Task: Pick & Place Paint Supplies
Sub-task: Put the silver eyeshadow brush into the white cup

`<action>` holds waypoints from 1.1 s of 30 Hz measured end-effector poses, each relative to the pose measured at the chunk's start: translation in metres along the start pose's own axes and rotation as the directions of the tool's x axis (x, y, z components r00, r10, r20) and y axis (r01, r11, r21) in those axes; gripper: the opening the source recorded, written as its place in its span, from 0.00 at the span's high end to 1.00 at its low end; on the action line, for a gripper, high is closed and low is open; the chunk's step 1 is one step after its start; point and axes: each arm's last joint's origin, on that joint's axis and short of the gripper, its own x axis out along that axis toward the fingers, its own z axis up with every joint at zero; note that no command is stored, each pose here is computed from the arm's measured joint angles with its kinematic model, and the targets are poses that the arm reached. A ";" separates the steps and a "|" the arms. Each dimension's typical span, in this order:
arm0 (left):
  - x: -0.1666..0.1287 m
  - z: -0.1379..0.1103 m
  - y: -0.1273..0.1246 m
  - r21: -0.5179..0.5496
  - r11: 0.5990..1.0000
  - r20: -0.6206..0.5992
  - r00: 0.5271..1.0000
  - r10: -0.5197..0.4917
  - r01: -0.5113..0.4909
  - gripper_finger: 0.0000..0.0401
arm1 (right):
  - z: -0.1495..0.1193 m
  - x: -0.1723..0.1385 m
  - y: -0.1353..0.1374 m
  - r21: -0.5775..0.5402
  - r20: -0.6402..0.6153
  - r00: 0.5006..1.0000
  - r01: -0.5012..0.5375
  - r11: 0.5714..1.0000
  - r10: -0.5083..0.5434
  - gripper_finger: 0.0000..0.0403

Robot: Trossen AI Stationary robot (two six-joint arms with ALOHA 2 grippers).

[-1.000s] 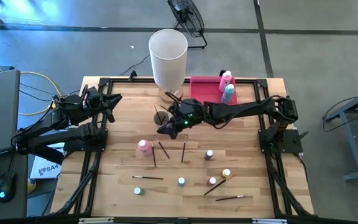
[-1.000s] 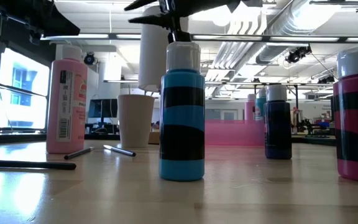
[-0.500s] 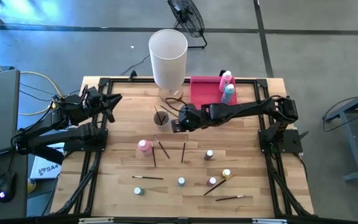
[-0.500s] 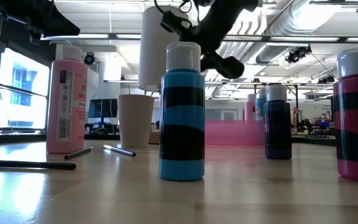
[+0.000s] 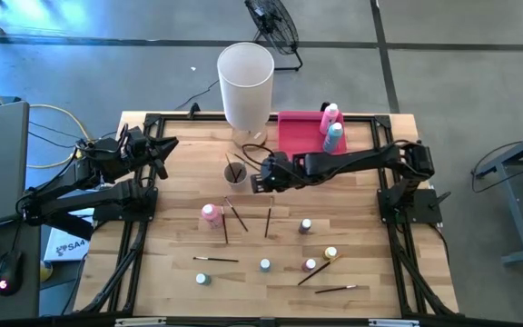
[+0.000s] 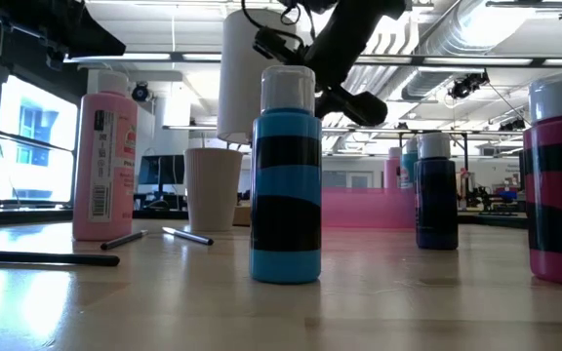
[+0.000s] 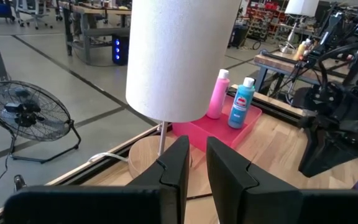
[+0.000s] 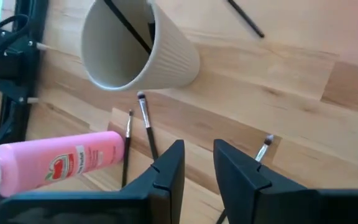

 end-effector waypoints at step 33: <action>0.000 -0.003 0.001 0.010 1.000 -0.029 1.000 0.007 -0.006 0.87 | -0.025 0.067 -0.029 0.200 -0.062 0.964 0.266 0.943 -0.258 0.65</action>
